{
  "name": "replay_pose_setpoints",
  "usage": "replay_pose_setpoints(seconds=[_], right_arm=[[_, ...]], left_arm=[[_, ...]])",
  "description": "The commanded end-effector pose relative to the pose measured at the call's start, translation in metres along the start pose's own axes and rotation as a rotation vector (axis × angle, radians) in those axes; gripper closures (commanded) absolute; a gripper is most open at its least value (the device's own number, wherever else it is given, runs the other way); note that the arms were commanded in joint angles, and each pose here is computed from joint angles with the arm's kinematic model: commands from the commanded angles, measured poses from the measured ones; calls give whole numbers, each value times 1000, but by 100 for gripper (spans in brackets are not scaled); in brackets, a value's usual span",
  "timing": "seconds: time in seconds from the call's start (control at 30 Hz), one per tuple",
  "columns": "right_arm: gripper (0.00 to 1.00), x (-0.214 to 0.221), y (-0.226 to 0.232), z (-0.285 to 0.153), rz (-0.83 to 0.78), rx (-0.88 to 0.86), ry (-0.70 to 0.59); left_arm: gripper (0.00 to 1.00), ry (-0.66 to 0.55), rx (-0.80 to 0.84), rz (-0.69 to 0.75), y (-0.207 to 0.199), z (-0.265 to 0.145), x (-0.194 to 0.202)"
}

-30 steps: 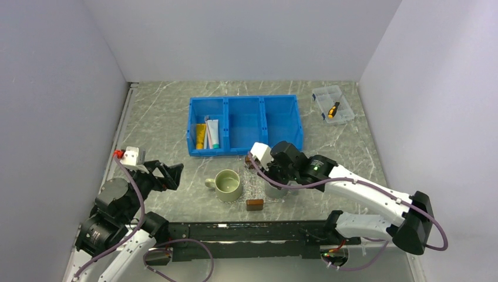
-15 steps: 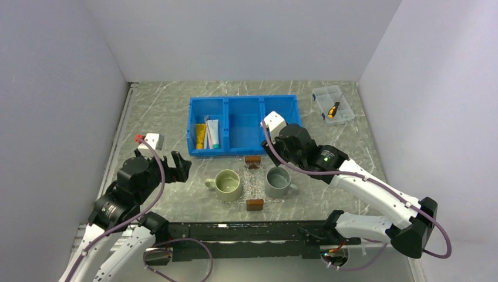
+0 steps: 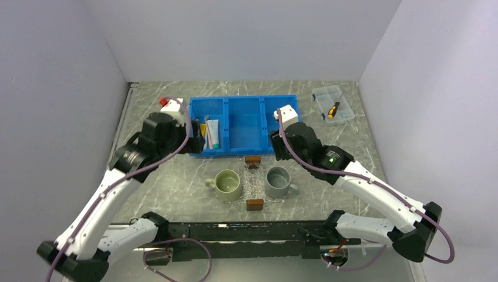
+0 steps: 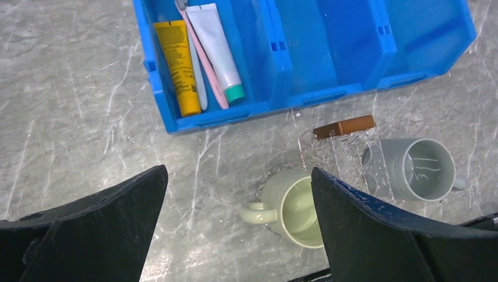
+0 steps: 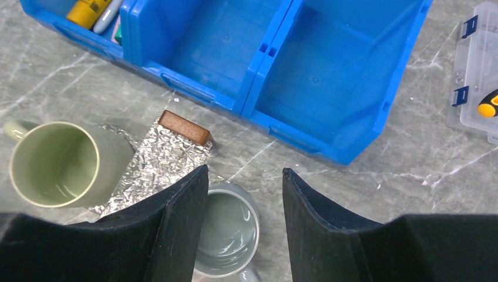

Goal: Prepare toiletry sets of a toothbrush and toothpaste on the tray

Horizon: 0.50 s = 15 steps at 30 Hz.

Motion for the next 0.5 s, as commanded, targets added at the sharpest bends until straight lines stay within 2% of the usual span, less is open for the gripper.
replay_pose_setpoints(seconds=[0.0,0.2,0.47], right_arm=[[49,-7,1,-12,84,-32,-56],[51,2,-2,-16,63,-31,-39],[52,7,-3,-26,82,-69,-64]], left_arm=[[1,34,41,-4,-15,17,-26],[1,98,51,-24,-23,55,-46],[12,212,52,-184,2,123,-52]])
Point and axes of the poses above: each gripper's point midway between its finger pads, its own z axis out along the fingers, its own y axis along the line the jaws close on, x = y × z, the point moved 7 cm from there along -z, back along the fingers, and after that the axes turned 2 degrees about z, right-handed, at the moved point
